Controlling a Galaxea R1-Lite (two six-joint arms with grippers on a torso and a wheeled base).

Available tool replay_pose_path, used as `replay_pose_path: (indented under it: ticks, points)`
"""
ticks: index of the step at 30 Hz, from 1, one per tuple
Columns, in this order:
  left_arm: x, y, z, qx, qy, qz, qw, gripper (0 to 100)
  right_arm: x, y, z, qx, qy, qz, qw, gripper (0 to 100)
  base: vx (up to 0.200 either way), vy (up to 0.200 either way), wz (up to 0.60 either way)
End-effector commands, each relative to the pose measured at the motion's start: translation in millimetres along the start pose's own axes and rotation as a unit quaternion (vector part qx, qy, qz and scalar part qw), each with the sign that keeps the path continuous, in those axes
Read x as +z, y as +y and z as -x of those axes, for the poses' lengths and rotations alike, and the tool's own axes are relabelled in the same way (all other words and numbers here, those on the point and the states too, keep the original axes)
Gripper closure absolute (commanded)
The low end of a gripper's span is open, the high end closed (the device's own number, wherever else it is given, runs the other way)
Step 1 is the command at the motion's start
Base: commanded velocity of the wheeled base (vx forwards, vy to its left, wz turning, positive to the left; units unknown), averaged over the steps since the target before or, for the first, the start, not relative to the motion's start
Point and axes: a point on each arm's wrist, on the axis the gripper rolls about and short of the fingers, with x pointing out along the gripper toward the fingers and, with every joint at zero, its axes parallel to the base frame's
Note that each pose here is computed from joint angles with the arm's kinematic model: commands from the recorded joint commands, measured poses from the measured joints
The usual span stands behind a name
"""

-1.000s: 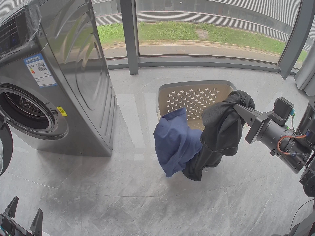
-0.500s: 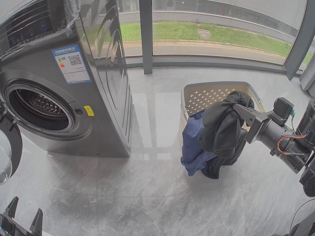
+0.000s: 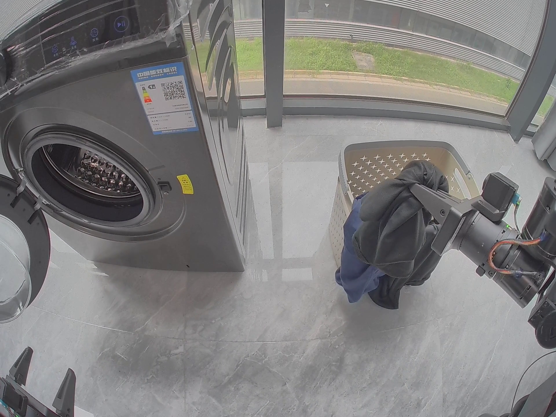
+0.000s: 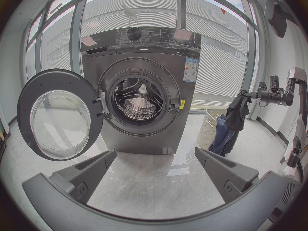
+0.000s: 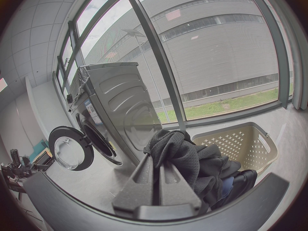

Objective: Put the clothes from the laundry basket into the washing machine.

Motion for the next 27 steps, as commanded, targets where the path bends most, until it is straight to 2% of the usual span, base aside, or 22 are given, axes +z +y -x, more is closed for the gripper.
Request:
replay_pose_path:
  ticks: [1,10,27]
  points:
    - [-4.8,0.2,0.0,0.000,0.000,0.001,1.0000,0,-0.6,1.1,-0.2,0.002,0.001,0.000,1.0000,100,-0.200,0.000,0.00]
    - [-4.8,0.2,-0.1,0.000,0.001,0.001,1.0000,0,-1.3,3.1,0.2,0.007,0.003,-0.001,1.0000,100,0.000,0.000,0.00]
    - [-4.8,0.2,-0.1,0.000,0.001,0.001,1.0000,0,-1.4,3.5,0.2,0.007,0.003,-0.001,1.0000,100,0.000,0.200,0.00]
